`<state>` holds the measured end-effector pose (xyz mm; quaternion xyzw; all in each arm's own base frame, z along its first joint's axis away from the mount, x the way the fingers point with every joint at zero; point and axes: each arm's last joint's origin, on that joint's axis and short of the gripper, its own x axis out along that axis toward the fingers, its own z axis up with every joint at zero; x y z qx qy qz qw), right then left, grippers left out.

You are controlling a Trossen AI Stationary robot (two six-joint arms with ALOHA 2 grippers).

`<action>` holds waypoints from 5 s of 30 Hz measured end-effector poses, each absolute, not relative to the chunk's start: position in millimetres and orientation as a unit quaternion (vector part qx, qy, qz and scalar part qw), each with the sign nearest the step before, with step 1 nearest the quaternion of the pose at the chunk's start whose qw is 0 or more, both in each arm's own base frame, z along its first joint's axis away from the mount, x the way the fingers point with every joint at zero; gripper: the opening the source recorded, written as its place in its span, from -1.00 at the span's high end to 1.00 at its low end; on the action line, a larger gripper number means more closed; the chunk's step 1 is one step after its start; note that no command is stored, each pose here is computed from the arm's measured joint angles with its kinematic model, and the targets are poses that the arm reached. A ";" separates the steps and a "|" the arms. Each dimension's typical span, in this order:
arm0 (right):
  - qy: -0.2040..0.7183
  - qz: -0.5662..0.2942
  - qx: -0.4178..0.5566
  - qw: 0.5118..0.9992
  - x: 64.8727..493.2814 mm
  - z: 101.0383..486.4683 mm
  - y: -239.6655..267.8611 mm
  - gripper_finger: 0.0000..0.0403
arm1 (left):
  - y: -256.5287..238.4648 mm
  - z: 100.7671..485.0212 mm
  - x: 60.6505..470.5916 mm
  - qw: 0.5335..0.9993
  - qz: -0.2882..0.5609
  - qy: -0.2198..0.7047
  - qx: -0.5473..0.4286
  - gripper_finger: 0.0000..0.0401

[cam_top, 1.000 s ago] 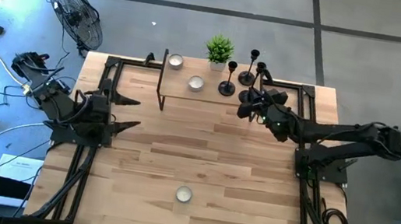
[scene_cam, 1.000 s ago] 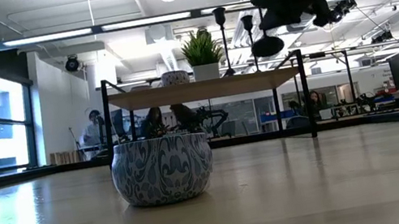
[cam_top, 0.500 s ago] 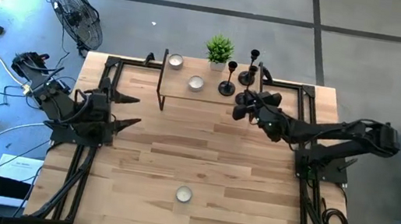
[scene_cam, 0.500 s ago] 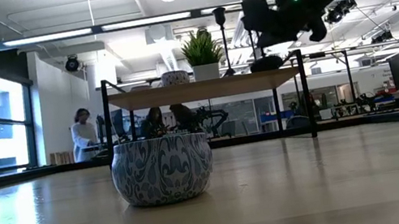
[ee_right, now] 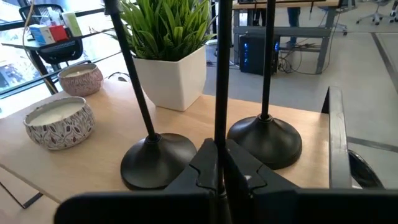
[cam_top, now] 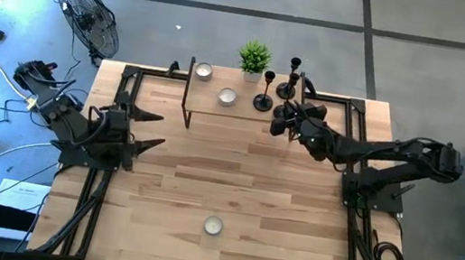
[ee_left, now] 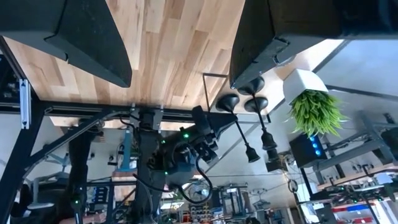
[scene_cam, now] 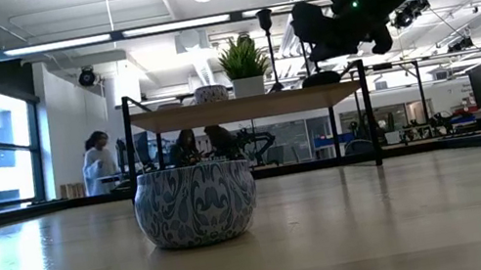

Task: Pick & Place candle stick holders
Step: Put the black left candle holder on the shelf, then put the light blue scented candle on the shelf

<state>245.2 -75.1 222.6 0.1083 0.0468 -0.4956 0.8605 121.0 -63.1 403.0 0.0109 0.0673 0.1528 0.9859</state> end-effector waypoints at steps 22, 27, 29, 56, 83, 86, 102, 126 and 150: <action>0.064 -0.474 0.102 0.872 245.0 221.0 -79.0 0.68 | -70.0 403.2 130.9 0.984 0.169 0.059 0.009 -0.32; 0.063 -0.465 0.103 0.877 245.7 221.6 -78.7 0.55 | -70.1 403.5 131.0 0.984 0.167 0.058 0.007 -0.32; 0.061 -0.461 0.105 0.879 246.1 222.2 -78.6 0.48 | -70.1 403.5 131.0 0.984 0.167 0.058 0.007 -0.32; 0.038 -0.409 0.082 0.908 201.5 271.0 -53.2 -0.03 | -76.0 402.2 136.3 0.976 0.136 0.041 -0.167 -0.33; 0.005 -0.249 0.072 0.966 129.8 305.7 -8.8 -0.02 | -118.4 384.8 189.4 0.958 0.104 0.039 -0.265 -0.61; 0.018 -0.224 0.100 0.969 119.1 302.9 -7.5 -0.02 | -124.0 376.7 198.1 0.950 0.130 0.040 -0.282 -0.83; 0.020 -0.111 0.092 0.989 98.1 304.7 4.3 -0.02 | -173.7 309.4 260.6 0.923 0.133 0.097 -0.349 -0.88; 0.063 -0.046 0.082 0.994 97.1 297.5 13.3 -0.02 | -198.2 300.3 296.2 0.916 0.172 0.047 -0.359 -0.88; 0.067 -0.023 0.074 0.995 96.6 297.0 15.0 -0.02 | -227.0 474.1 364.7 0.988 0.002 0.013 -0.155 -0.88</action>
